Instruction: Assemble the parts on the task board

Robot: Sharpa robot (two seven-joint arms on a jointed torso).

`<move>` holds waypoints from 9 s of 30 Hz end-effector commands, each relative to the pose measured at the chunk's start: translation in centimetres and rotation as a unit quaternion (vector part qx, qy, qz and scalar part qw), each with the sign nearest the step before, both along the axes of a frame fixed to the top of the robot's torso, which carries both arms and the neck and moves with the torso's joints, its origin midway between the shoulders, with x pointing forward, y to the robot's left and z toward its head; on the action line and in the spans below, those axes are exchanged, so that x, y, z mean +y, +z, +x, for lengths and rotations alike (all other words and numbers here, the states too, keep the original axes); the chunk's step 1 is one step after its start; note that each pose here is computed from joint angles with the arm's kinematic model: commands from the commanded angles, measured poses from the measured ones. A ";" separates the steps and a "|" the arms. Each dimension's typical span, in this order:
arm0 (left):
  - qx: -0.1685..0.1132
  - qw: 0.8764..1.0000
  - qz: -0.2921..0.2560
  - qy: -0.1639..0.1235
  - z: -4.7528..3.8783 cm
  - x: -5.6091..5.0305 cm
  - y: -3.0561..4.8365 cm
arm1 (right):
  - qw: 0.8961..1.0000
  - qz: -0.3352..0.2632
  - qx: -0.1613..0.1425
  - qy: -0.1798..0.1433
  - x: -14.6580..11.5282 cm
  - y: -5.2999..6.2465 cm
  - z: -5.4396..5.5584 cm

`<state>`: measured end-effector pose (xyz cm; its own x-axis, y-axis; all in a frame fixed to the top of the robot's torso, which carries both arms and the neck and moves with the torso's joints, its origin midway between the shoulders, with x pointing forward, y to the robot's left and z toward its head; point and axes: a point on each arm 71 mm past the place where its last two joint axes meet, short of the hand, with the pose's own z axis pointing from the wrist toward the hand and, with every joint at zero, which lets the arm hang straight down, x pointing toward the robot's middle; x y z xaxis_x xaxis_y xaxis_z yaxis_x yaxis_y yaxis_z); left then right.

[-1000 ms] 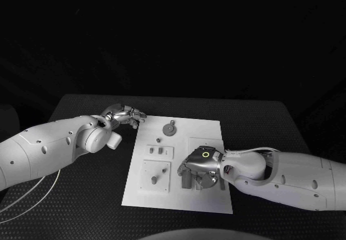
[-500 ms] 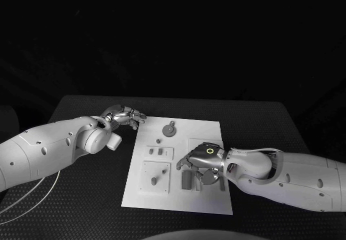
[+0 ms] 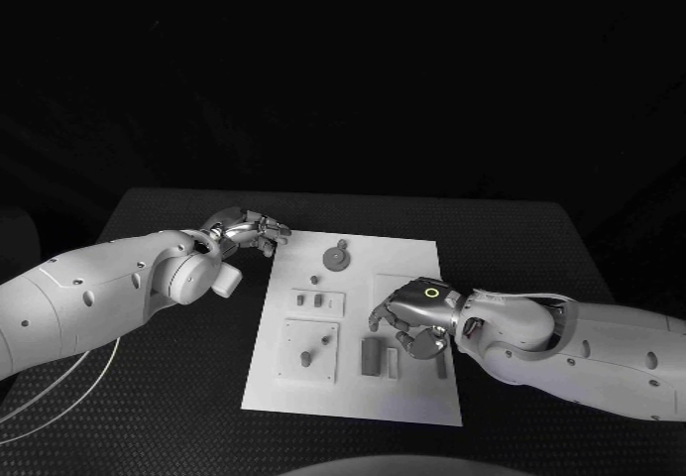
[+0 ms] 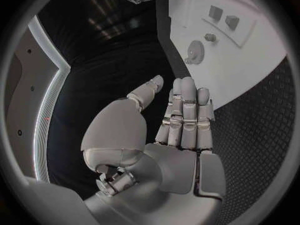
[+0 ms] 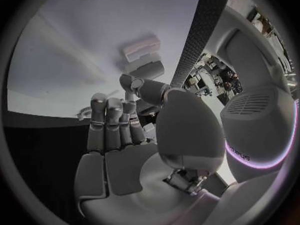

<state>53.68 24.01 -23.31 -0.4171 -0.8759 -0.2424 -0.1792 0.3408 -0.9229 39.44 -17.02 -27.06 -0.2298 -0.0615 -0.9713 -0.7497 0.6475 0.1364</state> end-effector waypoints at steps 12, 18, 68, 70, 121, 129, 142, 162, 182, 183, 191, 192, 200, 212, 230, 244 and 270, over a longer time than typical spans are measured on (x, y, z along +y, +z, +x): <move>0.001 1.000 -0.005 -0.007 -0.03 -0.2 0.06 | 1.000 -0.010 0.028 0.000 0.3 -0.5 0.0; 0.001 1.000 -0.005 -0.007 -0.04 -0.1 0.06 | 0.999 -0.011 0.038 0.007 0.6 -0.6 -0.3; 0.001 1.000 -0.005 -0.007 -0.02 -0.1 0.05 | 0.998 0.033 -0.031 -0.043 0.0 -0.2 0.4; 0.001 1.000 -0.004 -0.005 0.02 -0.1 0.04 | 0.994 0.073 -0.018 -0.075 -0.8 0.1 0.7; 0.011 1.000 0.005 -0.009 -0.39 0.1 -0.80 | 0.868 -0.067 0.344 -0.352 -10.4 -2.1 -0.5; 0.011 1.000 0.005 -0.010 -0.42 0.1 -0.79 | 0.881 -0.086 0.319 -0.339 -9.5 -2.6 -0.4; 0.011 1.000 0.004 -0.010 -0.44 0.2 -0.78 | 0.891 -0.111 0.297 -0.324 -8.5 -3.4 -0.6; 0.011 1.000 0.005 -0.009 -0.46 0.3 -0.77 | 0.935 -0.168 0.195 -0.244 -5.4 -3.7 -1.3; 0.011 1.000 0.005 -0.008 -0.51 0.4 -0.76 | 0.954 -0.200 0.119 -0.189 -3.2 -3.4 -1.7; 0.011 1.000 0.005 -0.008 -0.51 0.4 -0.76 | 0.954 -0.202 0.118 -0.186 -3.1 -3.5 -1.7; 0.011 1.000 0.005 -0.008 -0.51 0.4 -0.75 | 0.955 -0.212 0.118 -0.170 -2.8 -3.7 -1.9; 0.011 1.000 0.005 -0.008 -0.52 0.4 -0.75 | 0.956 -0.210 0.117 -0.170 -2.8 -3.6 -1.9; 0.011 1.000 0.005 -0.008 -0.52 0.3 -0.75 | 0.956 -0.178 0.129 -0.196 -3.1 -3.5 -1.7; 0.011 1.000 0.005 -0.007 -0.54 0.4 -0.75 | 0.928 -0.086 0.228 -0.282 -4.0 -2.5 -1.2; 0.012 1.000 0.006 -0.007 -0.57 0.3 -0.71 | 0.865 -0.018 0.340 -0.368 -3.4 -2.2 -0.6; 0.012 1.000 0.006 -0.010 -0.60 0.1 -0.69 | 0.857 -0.014 0.366 -0.363 -1.4 -2.7 -0.6; 0.014 1.000 0.006 -0.012 -0.63 0.1 -0.71 | 0.855 -0.026 0.385 -0.345 -0.5 -3.5 -0.9</move>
